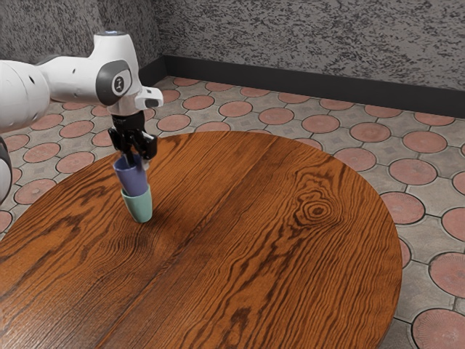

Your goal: Place the right cup onto the left cup

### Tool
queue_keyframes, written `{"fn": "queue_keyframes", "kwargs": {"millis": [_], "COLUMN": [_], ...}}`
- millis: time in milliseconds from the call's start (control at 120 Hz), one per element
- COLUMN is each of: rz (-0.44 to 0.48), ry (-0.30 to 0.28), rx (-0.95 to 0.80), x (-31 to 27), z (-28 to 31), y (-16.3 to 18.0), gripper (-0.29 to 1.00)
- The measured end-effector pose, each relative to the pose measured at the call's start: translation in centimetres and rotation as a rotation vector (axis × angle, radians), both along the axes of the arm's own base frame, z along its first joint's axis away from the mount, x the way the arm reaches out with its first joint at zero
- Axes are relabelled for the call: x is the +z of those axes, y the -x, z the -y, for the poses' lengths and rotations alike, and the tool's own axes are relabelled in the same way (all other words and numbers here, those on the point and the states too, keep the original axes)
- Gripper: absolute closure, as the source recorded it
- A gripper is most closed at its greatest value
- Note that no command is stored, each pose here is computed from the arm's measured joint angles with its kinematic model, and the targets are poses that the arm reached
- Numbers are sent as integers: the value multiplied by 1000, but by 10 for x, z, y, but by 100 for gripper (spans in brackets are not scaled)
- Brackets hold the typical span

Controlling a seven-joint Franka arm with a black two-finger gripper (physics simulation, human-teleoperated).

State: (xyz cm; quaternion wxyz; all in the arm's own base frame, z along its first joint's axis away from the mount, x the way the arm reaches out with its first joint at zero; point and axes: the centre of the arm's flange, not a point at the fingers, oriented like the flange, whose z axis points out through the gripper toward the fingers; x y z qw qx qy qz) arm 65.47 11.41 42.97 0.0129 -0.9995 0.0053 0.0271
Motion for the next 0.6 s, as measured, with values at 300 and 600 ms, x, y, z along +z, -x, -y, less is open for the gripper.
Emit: {"fn": "queue_keyframes", "kwargs": {"millis": [300, 600], "rz": [0, 40], "ry": [15, 36], "rx": [-4, -28], "x": [1, 38], "z": [2, 19], "y": [1, 11], "gripper": [8, 2]}}
